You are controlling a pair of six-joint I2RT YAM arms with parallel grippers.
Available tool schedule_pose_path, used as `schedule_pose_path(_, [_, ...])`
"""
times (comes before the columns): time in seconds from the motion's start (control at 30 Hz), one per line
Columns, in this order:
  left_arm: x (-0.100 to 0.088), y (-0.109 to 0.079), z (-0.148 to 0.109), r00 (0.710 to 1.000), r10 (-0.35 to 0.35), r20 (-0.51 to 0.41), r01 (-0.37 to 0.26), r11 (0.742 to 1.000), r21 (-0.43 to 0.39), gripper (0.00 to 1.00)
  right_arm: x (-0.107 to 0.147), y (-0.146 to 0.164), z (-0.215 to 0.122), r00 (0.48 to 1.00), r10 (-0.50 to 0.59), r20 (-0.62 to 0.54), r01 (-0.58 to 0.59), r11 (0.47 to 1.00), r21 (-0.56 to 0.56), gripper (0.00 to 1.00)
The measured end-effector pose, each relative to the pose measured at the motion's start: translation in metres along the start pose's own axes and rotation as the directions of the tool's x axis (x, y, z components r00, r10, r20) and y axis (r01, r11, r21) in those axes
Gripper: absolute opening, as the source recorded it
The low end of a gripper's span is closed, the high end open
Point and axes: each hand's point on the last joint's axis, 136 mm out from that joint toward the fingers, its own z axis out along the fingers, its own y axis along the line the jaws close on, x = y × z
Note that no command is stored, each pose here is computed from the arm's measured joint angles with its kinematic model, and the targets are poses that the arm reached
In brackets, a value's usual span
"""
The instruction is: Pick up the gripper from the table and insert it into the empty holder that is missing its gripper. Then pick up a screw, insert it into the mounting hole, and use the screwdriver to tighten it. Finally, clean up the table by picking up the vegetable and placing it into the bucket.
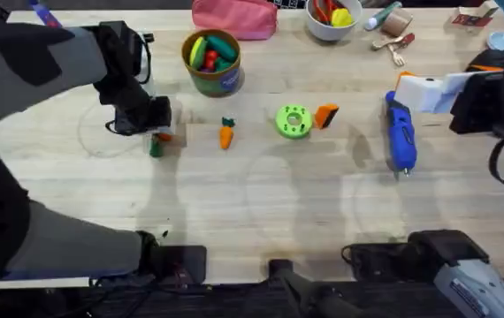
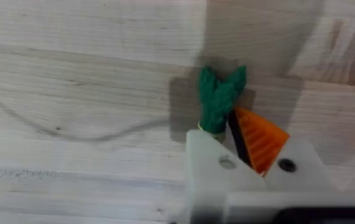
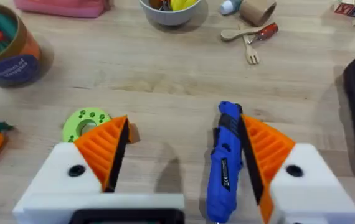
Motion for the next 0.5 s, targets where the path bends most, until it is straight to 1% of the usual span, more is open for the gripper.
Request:
schedule_pose_path(0.23, [0.0,0.001,-0.001,1.0,0.0,-0.002,0.0,1.0,-0.003,0.01,0.0,0.0,0.0,1.0,0.0,0.0,0.0,1.0,0.0,0.994])
schedule_pose_path(0.33, [0.004,0.004,-0.007,1.0,0.0,-0.008,0.0,1.0,-0.023,0.01,0.0,0.0,0.0,1.0,0.0,0.0,0.0,1.0,0.0,0.994])
schedule_pose_path(0.4, [0.004,0.005,-0.021,1.0,-0.001,0.017,0.002,1.0,-0.027,0.01,0.0,0.0,0.0,1.0,0.0,0.0,0.0,1.0,0.0,0.994])
schedule_pose_path(0.5, [-0.01,0.005,-0.057,0.992,-0.001,0.123,0.004,1.0,-0.021,0.01,0.0,0.0,0.0,1.0,0.0,0.0,0.0,1.0,0.0,0.994])
